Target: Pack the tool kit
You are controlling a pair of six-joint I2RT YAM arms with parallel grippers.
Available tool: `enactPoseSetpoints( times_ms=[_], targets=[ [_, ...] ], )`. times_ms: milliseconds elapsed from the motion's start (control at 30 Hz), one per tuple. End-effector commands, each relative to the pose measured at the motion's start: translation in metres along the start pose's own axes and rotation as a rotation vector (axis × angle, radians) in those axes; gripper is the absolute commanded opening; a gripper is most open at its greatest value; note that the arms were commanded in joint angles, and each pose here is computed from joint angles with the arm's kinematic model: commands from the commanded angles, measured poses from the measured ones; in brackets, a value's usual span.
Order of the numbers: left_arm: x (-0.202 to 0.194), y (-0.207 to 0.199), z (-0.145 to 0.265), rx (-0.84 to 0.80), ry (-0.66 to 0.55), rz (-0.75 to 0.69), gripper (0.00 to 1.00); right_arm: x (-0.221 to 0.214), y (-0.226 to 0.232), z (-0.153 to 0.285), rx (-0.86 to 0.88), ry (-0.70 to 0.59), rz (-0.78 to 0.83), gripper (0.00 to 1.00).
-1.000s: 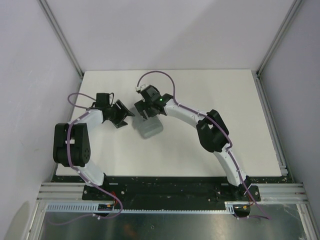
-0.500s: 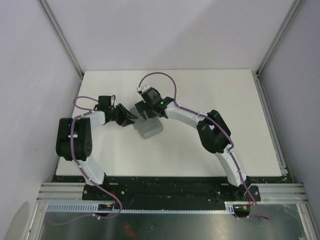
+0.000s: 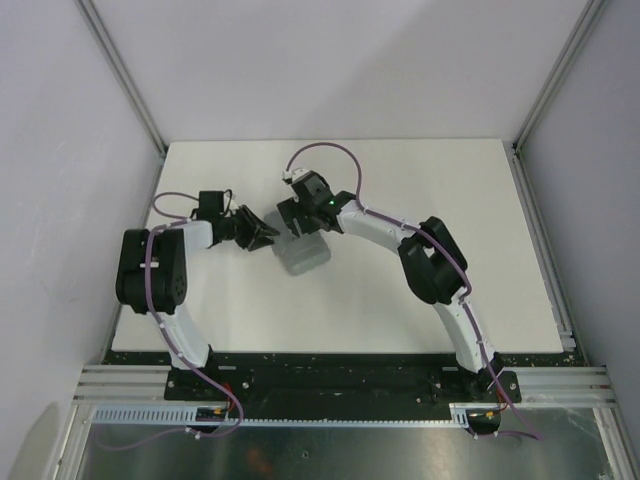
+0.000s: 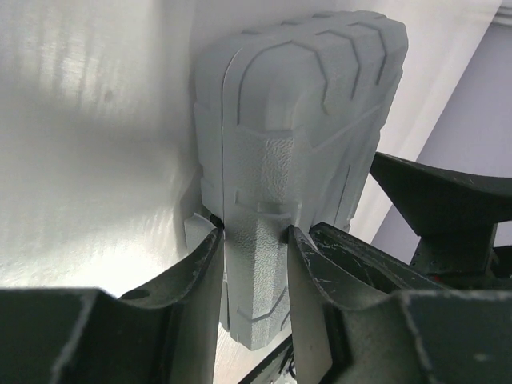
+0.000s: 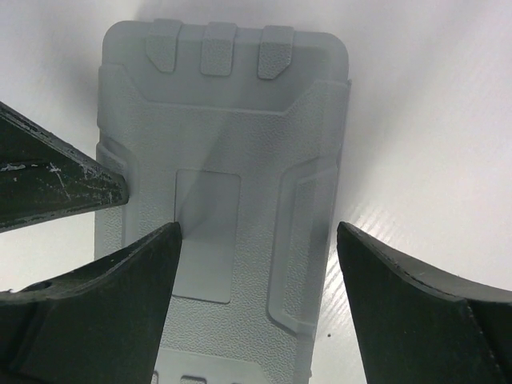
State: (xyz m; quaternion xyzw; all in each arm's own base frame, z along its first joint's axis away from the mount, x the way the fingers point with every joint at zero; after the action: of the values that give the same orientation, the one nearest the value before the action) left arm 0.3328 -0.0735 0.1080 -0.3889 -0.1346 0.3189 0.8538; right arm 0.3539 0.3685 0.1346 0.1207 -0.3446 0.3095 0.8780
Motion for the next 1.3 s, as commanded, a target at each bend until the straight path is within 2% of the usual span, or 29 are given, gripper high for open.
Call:
enactPoseSetpoints(
  times_ms=[0, 133, 267, 367, 700, 867, 1033, 1267],
  targets=[
    [-0.043, 0.048, -0.029, 0.244, 0.169, 0.048, 0.31, -0.119, 0.002, -0.01, 0.07, 0.516, 0.024, 0.83],
    [-0.051, 0.049, -0.031, 0.256, 0.181, 0.034, 0.35, -0.135, 0.002, 0.005, 0.085, 0.548, -0.003, 0.82],
    [-0.057, 0.05, -0.035, 0.269, 0.193, 0.04, 0.47, -0.146, 0.007, 0.011, 0.122, 0.586, -0.012, 0.82],
    [-0.064, 0.047, -0.04, 0.248, 0.215, 0.036, 0.5, -0.148, 0.015, 0.012, 0.167, 0.607, -0.026, 0.81],
    [-0.084, 0.052, -0.05, 0.18, 0.226, 0.044, 0.47, -0.144, 0.025, 0.005, 0.309, 0.619, -0.203, 0.76],
    [-0.095, 0.053, -0.054, 0.167, 0.223, 0.02, 0.5, -0.138, 0.032, 0.001, 0.349, 0.64, -0.27, 0.75],
    [-0.104, 0.048, -0.061, 0.135, 0.215, 0.001, 0.5, -0.13, 0.039, -0.004, 0.416, 0.625, -0.375, 0.66],
    [-0.12, 0.048, -0.073, 0.071, 0.219, 0.044, 0.49, -0.121, 0.035, -0.011, 0.504, 0.605, -0.538, 0.58]
  ],
)
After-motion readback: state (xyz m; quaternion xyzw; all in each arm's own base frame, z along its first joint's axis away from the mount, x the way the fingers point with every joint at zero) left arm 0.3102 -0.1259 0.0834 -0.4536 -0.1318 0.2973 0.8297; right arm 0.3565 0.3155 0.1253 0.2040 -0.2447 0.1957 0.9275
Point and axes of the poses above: each gripper's point midway between its finger pads, its own z axis back along the fingers, its own y axis along the line the jaws close on, x = y × z, the point moved 10 cm from there along z, back along the fingers, and after that the axes turned 6 degrees about z, right-handed, at the moved point
